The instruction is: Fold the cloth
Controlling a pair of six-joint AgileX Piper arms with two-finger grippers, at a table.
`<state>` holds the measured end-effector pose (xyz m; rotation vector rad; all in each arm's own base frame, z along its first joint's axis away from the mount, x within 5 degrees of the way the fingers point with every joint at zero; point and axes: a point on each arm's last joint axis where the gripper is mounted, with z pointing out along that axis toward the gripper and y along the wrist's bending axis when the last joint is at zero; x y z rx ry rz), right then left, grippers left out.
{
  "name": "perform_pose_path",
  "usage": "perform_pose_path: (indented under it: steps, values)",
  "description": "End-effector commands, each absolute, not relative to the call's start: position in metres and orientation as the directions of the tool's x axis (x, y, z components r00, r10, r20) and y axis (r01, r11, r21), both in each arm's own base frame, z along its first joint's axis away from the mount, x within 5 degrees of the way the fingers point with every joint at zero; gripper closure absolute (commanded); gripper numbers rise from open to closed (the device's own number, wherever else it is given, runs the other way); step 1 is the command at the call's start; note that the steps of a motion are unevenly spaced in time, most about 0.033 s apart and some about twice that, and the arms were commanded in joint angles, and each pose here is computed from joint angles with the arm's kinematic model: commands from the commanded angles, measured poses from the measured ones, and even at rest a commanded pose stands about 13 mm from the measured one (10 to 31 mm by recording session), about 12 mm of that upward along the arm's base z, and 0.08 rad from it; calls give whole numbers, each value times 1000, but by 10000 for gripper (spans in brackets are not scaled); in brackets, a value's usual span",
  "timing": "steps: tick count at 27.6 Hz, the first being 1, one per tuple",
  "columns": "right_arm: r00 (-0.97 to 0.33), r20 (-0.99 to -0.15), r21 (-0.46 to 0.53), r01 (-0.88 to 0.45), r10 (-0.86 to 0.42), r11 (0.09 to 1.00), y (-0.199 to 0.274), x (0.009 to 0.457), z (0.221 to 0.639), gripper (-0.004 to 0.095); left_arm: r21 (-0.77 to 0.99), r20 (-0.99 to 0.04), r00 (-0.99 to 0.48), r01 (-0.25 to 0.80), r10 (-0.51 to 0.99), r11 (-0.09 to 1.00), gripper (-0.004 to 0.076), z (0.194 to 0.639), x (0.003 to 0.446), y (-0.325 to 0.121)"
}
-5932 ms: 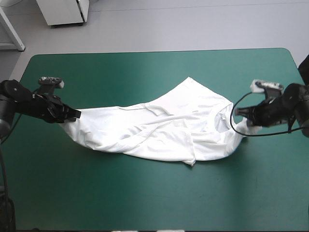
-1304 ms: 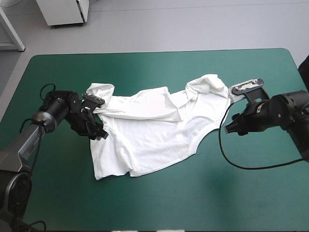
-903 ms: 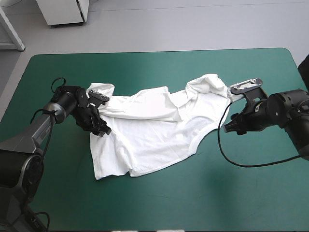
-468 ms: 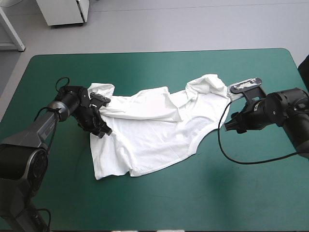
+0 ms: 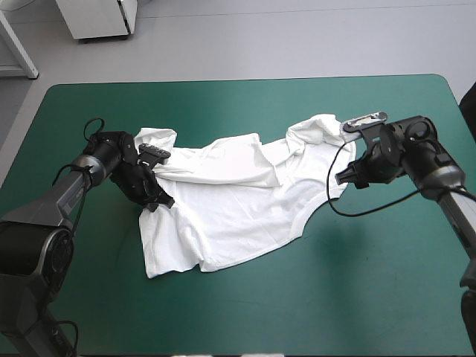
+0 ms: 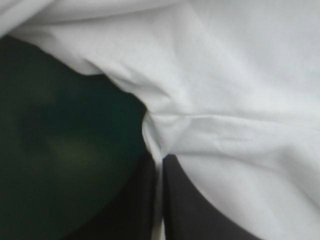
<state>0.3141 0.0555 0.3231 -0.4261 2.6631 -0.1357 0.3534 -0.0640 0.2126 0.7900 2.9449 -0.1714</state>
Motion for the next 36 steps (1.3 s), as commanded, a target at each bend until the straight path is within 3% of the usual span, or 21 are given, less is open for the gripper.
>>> perform_pose_path:
  steps: [1,13,21,28,36]
  values:
    - [-807,-501,-181,-256,-313,949,60,337,343,354,-191,-121,-866,500,485,845,746,222,346,-75]
    - [-859,-416,-159,-255,-299,954,69,402,289,354,-199,-132,-856,516,499,833,746,230,343,-76]
    - [-898,-387,-76,-195,-209,978,50,414,269,354,-195,-143,-855,519,499,833,746,234,342,-76]
    - [-887,-409,-23,-223,-213,974,52,421,261,354,-192,-140,-852,524,505,830,746,234,342,-75]
    - [-931,-314,62,-215,-185,975,59,428,225,368,-193,-130,-849,528,511,827,746,234,341,-75]
